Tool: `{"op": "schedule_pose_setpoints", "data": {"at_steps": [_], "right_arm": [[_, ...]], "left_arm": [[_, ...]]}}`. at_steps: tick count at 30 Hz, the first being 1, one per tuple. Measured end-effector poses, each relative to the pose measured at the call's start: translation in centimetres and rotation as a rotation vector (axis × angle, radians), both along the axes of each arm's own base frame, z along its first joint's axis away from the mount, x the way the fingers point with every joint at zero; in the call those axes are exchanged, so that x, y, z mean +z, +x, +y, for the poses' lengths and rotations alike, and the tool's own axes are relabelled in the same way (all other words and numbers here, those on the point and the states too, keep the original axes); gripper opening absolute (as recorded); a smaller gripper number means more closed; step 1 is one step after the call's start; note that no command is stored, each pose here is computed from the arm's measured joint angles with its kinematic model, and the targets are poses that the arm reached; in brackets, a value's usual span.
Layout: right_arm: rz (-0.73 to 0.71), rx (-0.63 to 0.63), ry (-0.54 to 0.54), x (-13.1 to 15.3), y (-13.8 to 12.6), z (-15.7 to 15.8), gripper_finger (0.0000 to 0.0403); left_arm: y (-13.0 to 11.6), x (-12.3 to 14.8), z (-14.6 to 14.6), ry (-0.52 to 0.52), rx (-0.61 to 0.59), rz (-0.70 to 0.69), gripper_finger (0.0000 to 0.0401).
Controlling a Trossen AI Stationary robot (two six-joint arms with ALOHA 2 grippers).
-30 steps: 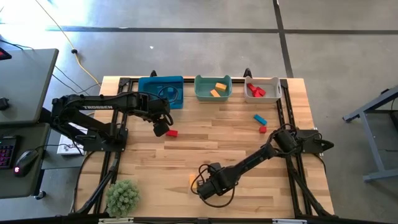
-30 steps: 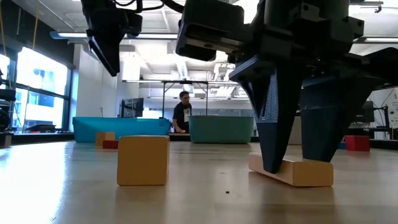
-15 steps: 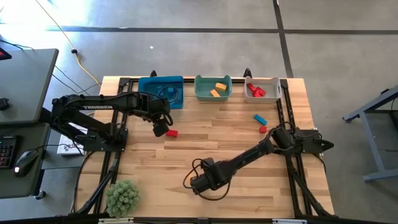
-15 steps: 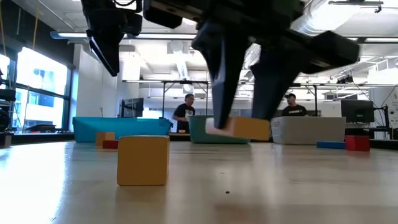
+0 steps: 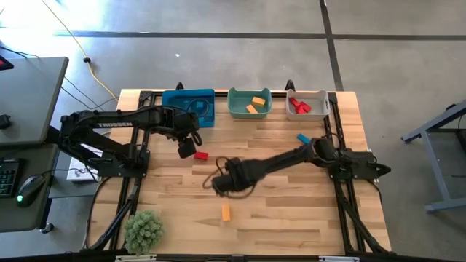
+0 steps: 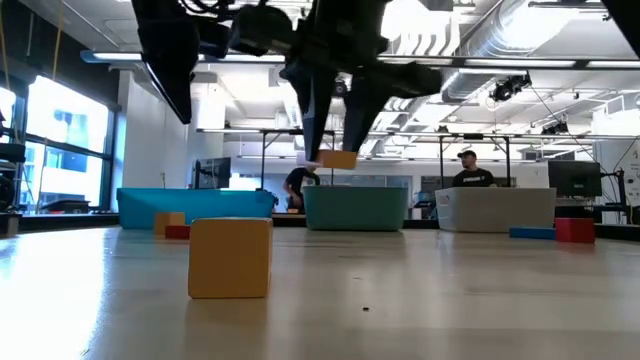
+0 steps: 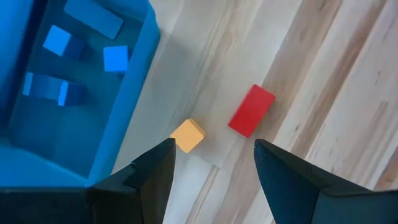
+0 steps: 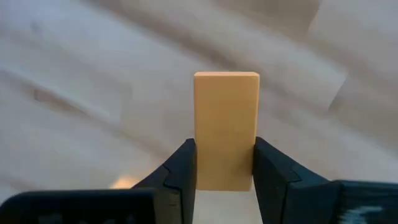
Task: Sort & place blocks by color
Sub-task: Put the yellow block into the green bin
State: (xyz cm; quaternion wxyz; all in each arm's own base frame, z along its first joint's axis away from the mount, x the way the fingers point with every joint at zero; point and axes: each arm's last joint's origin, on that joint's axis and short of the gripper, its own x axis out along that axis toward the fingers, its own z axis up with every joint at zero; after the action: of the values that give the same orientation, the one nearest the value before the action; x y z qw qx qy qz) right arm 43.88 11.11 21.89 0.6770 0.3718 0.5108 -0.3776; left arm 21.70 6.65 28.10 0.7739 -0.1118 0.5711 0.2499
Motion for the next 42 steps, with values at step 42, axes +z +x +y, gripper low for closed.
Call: {"op": "schedule_pose_setpoints", "data": {"at_steps": [42], "right_arm": [[0.120,0.564,-0.176,3.1,-4.9,-35.5,0.0096]], "left_arm": [[-0.7,0.0,2.0,-0.106,0.560,-0.138,0.0209]]}}
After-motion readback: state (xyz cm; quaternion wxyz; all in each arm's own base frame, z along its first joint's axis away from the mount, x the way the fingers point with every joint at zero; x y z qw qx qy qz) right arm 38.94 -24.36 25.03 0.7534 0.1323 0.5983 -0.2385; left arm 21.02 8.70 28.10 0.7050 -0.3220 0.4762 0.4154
